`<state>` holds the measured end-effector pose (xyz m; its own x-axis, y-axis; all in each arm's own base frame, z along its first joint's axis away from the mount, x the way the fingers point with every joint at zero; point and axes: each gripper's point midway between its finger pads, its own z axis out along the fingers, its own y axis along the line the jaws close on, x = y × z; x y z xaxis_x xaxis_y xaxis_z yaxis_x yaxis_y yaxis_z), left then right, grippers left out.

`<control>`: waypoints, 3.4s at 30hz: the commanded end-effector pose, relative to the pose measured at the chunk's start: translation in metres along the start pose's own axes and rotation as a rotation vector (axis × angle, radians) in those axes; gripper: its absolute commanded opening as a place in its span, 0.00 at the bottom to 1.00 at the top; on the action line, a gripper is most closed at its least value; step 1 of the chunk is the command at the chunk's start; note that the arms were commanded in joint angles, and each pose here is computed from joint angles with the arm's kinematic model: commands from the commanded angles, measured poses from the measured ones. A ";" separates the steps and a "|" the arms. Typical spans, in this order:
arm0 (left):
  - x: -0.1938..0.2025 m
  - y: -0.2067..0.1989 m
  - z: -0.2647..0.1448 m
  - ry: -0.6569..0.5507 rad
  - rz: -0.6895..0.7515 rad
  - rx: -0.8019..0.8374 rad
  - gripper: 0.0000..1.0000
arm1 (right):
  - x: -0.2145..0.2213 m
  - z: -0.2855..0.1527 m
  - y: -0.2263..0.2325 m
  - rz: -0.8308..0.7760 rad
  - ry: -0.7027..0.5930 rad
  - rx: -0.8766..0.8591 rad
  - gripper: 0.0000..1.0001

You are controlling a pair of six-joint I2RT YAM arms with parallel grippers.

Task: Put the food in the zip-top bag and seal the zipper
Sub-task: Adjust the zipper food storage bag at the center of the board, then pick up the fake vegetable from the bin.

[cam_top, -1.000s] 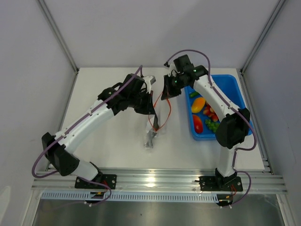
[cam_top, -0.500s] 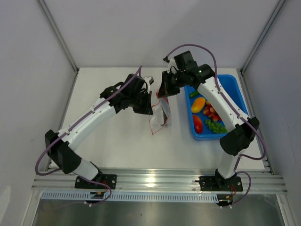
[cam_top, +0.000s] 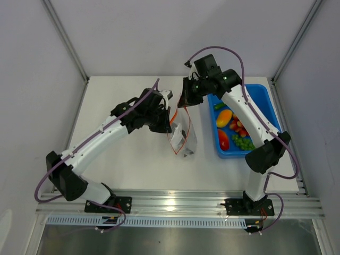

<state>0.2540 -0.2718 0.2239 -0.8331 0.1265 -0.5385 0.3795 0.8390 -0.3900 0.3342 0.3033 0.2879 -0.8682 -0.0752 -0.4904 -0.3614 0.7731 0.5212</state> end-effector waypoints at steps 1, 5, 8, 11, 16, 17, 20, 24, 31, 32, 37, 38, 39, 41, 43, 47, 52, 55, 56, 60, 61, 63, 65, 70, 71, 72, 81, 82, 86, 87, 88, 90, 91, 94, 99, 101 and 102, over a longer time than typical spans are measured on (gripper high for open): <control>-0.025 -0.002 -0.025 -0.144 0.021 0.014 0.01 | -0.012 -0.020 0.011 0.020 -0.078 -0.038 0.00; 0.001 0.014 -0.004 0.038 -0.033 -0.021 0.01 | 0.018 0.007 -0.019 0.136 0.093 -0.025 0.01; -0.011 -0.003 -0.012 -0.031 -0.028 0.071 0.00 | 0.008 0.002 -0.023 0.122 0.033 -0.013 0.10; -0.005 -0.004 -0.007 0.028 -0.046 0.072 0.01 | 0.000 0.002 -0.035 0.156 0.025 0.002 0.30; -0.016 -0.008 -0.010 0.005 -0.028 0.080 0.01 | -0.003 -0.008 -0.040 0.129 0.035 0.032 0.60; -0.017 -0.007 -0.008 0.010 -0.028 0.071 0.01 | -0.005 -0.012 -0.037 0.118 0.024 0.028 0.72; -0.020 -0.006 -0.007 0.019 -0.033 0.062 0.01 | -0.014 -0.036 -0.033 0.103 -0.038 0.040 0.92; -0.028 -0.008 -0.010 -0.016 -0.016 0.075 0.00 | -0.034 -0.074 -0.043 0.136 -0.176 0.110 0.99; -0.022 0.001 0.000 -0.014 0.030 0.061 0.01 | -0.050 -0.109 -0.111 0.478 -0.357 0.077 1.00; -0.022 0.003 0.000 -0.015 0.043 0.053 0.01 | -0.053 -0.110 -0.116 0.536 -0.378 0.054 0.99; -0.022 0.013 -0.010 -0.067 0.081 0.030 0.01 | -0.033 -0.116 -0.185 0.570 -0.369 0.353 1.00; -0.020 0.015 -0.011 -0.071 0.090 0.029 0.01 | -0.030 -0.117 -0.196 0.555 -0.364 0.408 0.99; -0.018 0.016 -0.013 -0.076 0.094 0.033 0.01 | -0.026 -0.119 -0.217 0.528 -0.364 0.512 0.99; -0.023 0.014 -0.022 -0.116 0.120 0.052 0.01 | -0.018 -0.121 -0.240 0.533 -0.349 0.603 0.99; -0.019 0.015 -0.020 -0.121 0.133 0.065 0.01 | -0.010 -0.113 -0.264 0.606 -0.331 0.637 0.99; -0.013 0.021 -0.019 -0.122 0.140 0.094 0.01 | -0.001 -0.109 -0.314 0.686 -0.274 0.619 0.99; -0.012 0.025 -0.021 -0.129 0.137 0.111 0.01 | -0.021 -0.123 -0.362 0.596 -0.321 0.837 0.98; -0.013 0.026 -0.021 -0.124 0.125 0.119 0.01 | -0.029 -0.114 -0.392 0.541 -0.336 0.913 0.94; -0.013 0.027 -0.020 -0.120 0.120 0.118 0.00 | -0.033 -0.112 -0.398 0.504 -0.337 0.937 0.94; -0.020 0.028 -0.020 -0.137 0.117 0.113 0.01 | -0.039 -0.095 -0.426 0.449 -0.324 0.999 0.88; -0.019 0.030 -0.019 -0.128 0.112 0.105 0.01 | -0.034 -0.092 -0.430 0.468 -0.301 1.003 0.86; -0.019 0.032 -0.016 -0.110 0.088 0.101 0.01 | -0.035 -0.090 -0.437 0.516 -0.301 0.991 0.76; -0.019 0.031 -0.013 -0.101 0.078 0.111 0.01 | -0.028 -0.073 -0.446 0.537 -0.263 0.954 0.70; -0.015 0.027 -0.003 -0.057 0.053 0.138 0.01 | -0.023 -0.056 -0.459 0.533 -0.241 0.945 0.54; -0.018 0.024 -0.004 -0.062 0.053 0.150 0.01 | -0.024 -0.055 -0.459 0.523 -0.241 0.940 0.54; -0.017 0.024 -0.003 -0.056 0.049 0.150 0.01 | -0.030 -0.056 -0.460 0.509 -0.251 0.938 0.54; -0.017 0.024 -0.003 -0.040 0.043 0.147 0.01 | -0.043 -0.042 -0.469 0.383 -0.215 0.890 0.62; -0.017 0.024 -0.003 -0.039 0.045 0.149 0.01 | -0.042 -0.039 -0.468 0.372 -0.207 0.885 0.64; -0.013 0.025 -0.002 -0.025 0.043 0.146 0.01 | -0.046 -0.030 -0.467 0.302 -0.192 0.848 0.69; -0.013 0.025 -0.002 -0.025 0.045 0.147 0.00 | -0.048 -0.026 -0.467 0.284 -0.189 0.831 0.69; -0.011 0.026 -0.002 -0.020 0.047 0.147 0.00 | -0.051 -0.022 -0.466 0.271 -0.187 0.815 0.69; -0.008 0.026 -0.001 -0.013 0.046 0.151 0.01 | -0.057 -0.016 -0.465 0.231 -0.178 0.809 0.69; -0.009 0.025 -0.001 -0.015 0.049 0.155 0.01 | -0.059 -0.012 -0.462 0.216 -0.176 0.798 0.69; -0.006 0.024 0.000 -0.006 0.050 0.163 0.01 | -0.063 0.002 -0.460 0.177 -0.159 0.776 0.68; -0.006 0.023 -0.001 -0.011 0.053 0.170 0.01 | -0.060 0.012 -0.467 0.162 -0.130 0.765 0.67; -0.005 0.023 0.000 -0.009 0.053 0.172 0.01 | -0.055 0.014 -0.473 0.168 -0.113 0.783 0.66; -0.005 0.024 0.001 -0.006 0.053 0.172 0.01 | -0.053 0.014 -0.475 0.173 -0.108 0.788 0.65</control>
<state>0.2652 -0.2501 0.2096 -0.8201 0.1673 -0.5472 0.4666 0.7491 -0.4703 0.5477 -0.0434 0.0554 -0.8452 0.1317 -0.5180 0.1608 0.9869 -0.0115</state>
